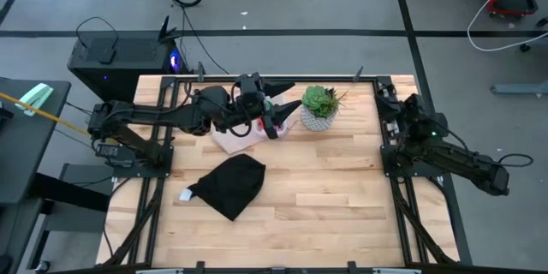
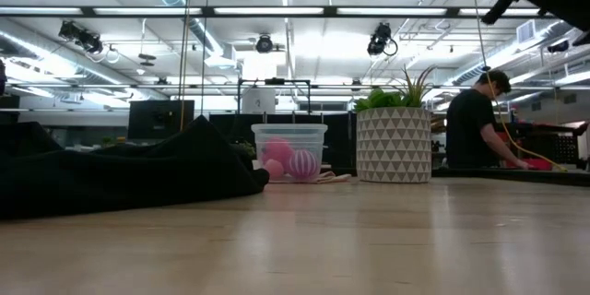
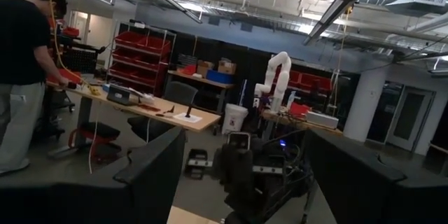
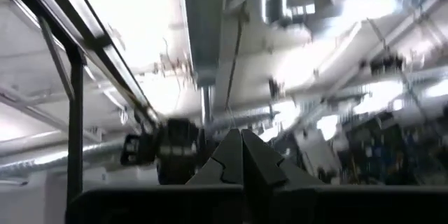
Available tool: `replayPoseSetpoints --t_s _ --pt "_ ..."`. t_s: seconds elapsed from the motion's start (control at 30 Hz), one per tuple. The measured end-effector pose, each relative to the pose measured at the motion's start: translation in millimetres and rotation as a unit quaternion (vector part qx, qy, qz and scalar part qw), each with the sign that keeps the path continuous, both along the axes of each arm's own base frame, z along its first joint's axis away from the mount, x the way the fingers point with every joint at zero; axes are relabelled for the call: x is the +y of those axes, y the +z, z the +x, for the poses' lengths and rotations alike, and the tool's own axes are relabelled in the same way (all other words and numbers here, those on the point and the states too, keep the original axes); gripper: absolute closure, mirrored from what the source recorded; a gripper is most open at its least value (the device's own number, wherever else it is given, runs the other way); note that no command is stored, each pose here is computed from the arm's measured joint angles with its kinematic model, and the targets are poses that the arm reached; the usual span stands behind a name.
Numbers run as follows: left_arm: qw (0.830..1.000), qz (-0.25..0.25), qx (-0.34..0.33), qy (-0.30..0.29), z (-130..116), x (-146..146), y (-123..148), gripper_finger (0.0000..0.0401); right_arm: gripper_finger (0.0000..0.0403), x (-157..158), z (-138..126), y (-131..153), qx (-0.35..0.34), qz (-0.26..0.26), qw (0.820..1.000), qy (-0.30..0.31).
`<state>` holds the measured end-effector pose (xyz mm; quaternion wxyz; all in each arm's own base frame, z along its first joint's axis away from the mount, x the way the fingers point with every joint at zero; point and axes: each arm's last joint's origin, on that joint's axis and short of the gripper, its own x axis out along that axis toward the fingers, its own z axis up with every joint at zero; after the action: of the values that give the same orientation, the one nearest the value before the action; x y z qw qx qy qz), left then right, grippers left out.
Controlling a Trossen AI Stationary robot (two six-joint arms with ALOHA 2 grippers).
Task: Pick and placing Produce into tupperware
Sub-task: Return to Home Position
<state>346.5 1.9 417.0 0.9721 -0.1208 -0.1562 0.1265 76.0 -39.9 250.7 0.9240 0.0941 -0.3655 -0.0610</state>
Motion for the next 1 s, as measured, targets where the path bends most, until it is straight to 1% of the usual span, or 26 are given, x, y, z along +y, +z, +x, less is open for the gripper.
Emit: replayPoseSetpoints --t_s 0.17,0.23,0.33,0.5,0.57,0.6,0.67,0.73,0.77,0.9,1.0 --pt "1.0 0.0 0.001 0.0 0.0 -0.1 -0.1 0.0099 0.0403 5.6 -17.1 8.5 -0.059 -0.041 0.997 -0.036" --pt "1.0 0.0 0.002 0.0 0.1 -0.1 -0.4 0.0099 0.0403 6.9 -22.2 9.4 -0.071 -0.042 0.996 -0.043" --pt "1.0 0.0 0.005 0.0 0.3 0.1 -0.9 0.0099 0.0403 9.3 -27.6 9.8 -0.078 -0.042 0.995 -0.036" --pt "1.0 0.0 0.006 0.0 0.3 0.4 -1.2 0.0099 0.0403 15.3 -36.9 13.1 -0.108 -0.068 0.991 -0.048" --pt "1.0 0.0 0.006 0.0 0.3 0.5 -1.2 0.0099 0.0403 14.5 -36.8 12.5 -0.107 -0.068 0.99 -0.057" --pt "1.0 0.0 0.007 0.001 0.4 0.6 -1.2 0.0099 0.0403 12.5 -35.1 11.1 -0.093 -0.059 0.992 -0.061" --pt "1.0 0.0 0.006 0.001 0.1 0.6 -1.0 0.0099 0.0403 4.7 -27.6 2.9 -0.037 -0.017 0.997 -0.069" --pt "1.0 0.0 0.009 0.0 -1.3 0.7 -0.1 0.0099 0.0403 -3.2 -20.2 -8.7 0.03 0.022 0.996 -0.085" --pt "1.0 0.001 0.009 0.0 -1.9 0.7 0.4 0.0099 0.0403 -6.0 -17.7 -13.5 0.057 0.033 0.993 -0.094" --pt "1.0 0.001 0.015 0.001 -4.9 0.7 2.0 0.0099 0.0403 -15.9 -12.9 -30.7 0.145 0.069 0.974 -0.161" --pt "1.0 0.001 0.015 0.001 -7.5 0.8 3.9 0.0099 0.0403 -21.2 -12.8 -39.7 0.186 0.094 0.955 -0.213"
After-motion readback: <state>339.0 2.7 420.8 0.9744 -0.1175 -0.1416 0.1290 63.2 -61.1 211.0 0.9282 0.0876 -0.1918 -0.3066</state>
